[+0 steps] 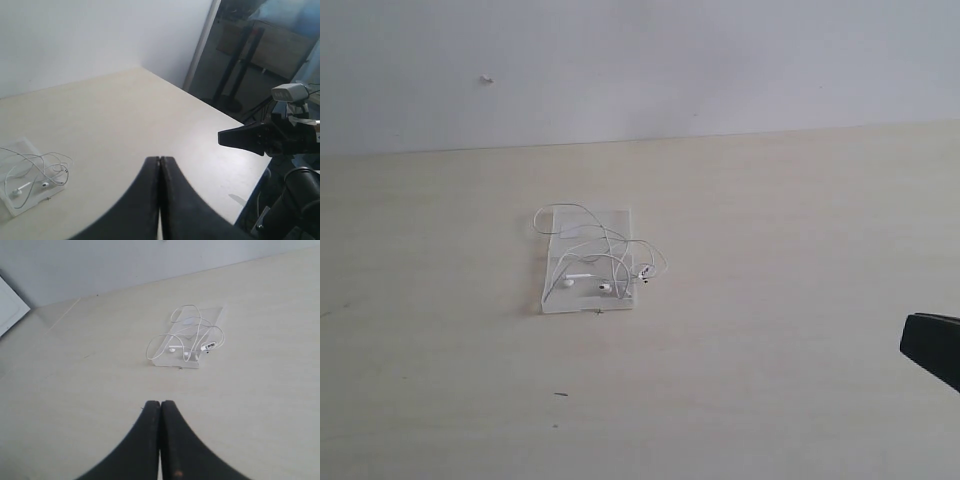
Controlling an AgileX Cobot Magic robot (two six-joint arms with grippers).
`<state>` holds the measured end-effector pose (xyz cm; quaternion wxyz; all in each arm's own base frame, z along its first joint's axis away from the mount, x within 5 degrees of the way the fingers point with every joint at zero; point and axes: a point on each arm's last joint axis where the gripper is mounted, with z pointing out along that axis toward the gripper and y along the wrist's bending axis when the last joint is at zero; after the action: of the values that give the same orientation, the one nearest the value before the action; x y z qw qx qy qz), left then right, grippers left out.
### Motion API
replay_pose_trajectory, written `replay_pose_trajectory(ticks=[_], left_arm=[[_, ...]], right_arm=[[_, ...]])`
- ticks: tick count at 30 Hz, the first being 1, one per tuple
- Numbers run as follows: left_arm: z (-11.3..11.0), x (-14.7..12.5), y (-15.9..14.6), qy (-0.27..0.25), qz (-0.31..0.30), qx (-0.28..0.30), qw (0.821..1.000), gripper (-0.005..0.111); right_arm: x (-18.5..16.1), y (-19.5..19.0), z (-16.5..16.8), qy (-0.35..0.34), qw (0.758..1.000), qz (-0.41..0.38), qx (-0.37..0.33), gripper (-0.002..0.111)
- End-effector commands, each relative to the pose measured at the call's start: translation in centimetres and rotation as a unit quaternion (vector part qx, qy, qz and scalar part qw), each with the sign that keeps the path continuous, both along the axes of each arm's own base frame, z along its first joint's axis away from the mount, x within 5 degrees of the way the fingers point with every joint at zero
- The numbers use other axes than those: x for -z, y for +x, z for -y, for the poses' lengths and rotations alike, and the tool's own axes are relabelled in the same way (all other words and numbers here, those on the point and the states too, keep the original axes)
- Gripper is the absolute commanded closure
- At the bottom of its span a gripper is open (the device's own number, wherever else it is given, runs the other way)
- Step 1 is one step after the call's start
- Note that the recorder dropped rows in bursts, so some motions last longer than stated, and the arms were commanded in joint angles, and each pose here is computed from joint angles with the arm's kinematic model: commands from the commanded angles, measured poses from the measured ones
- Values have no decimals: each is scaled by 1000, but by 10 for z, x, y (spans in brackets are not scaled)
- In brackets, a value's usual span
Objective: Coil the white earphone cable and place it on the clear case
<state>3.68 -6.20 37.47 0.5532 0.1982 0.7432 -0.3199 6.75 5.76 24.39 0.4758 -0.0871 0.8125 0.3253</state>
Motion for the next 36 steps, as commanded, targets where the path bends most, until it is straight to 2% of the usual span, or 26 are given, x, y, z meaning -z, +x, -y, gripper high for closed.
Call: replay_pose_trajectory(ticks=[1, 7, 9, 10, 12, 13, 14, 16, 18, 23, 28, 36], left_arm=[[1, 0, -1, -4, 0, 6, 1000, 107], [0, 1, -1, 0, 1, 4, 1000, 107], [-2, 2, 0, 45, 36, 0, 998, 107], [-5, 4, 5, 95, 81, -12, 992, 107], [-12, 11, 11, 152, 146, -56, 976, 107], [-17, 18, 11, 181, 182, -94, 962, 107], [-20, 23, 12, 185, 190, -117, 957, 107], [-28, 33, 10, 181, 208, -183, 944, 107], [-38, 52, 6, 169, 230, -259, 923, 107], [-50, 84, 3, 125, 253, -339, 898, 107], [-61, 115, 10, 92, 228, -392, 886, 107], [-70, 160, 20, 99, 175, -426, 882, 107]], right_arm=[[2, 0, 1, -2, 1000, 0, 2, 108], [2, 0, 1, -2, 1000, 0, 2, 108], [2, 0, 1, -2, 1000, 0, 2, 108], [2, 0, 1, -2, 1000, 0, 2, 108], [1, 0, 1, -2, 1000, 1, 2, 108], [1, 0, 1, -2, 1000, 1, 2, 108], [1, 0, 1, -2, 1000, 1, 2, 108], [1, 0, 1, -2, 1000, 1, 2, 108], [1, 0, 1, -2, 1000, 1, 2, 108], [1, 0, 1, -2, 1000, 1, 2, 108], [1, 0, 1, -2, 1000, 1, 2, 108], [1, 0, 1, -2, 1000, 1, 2, 108]])
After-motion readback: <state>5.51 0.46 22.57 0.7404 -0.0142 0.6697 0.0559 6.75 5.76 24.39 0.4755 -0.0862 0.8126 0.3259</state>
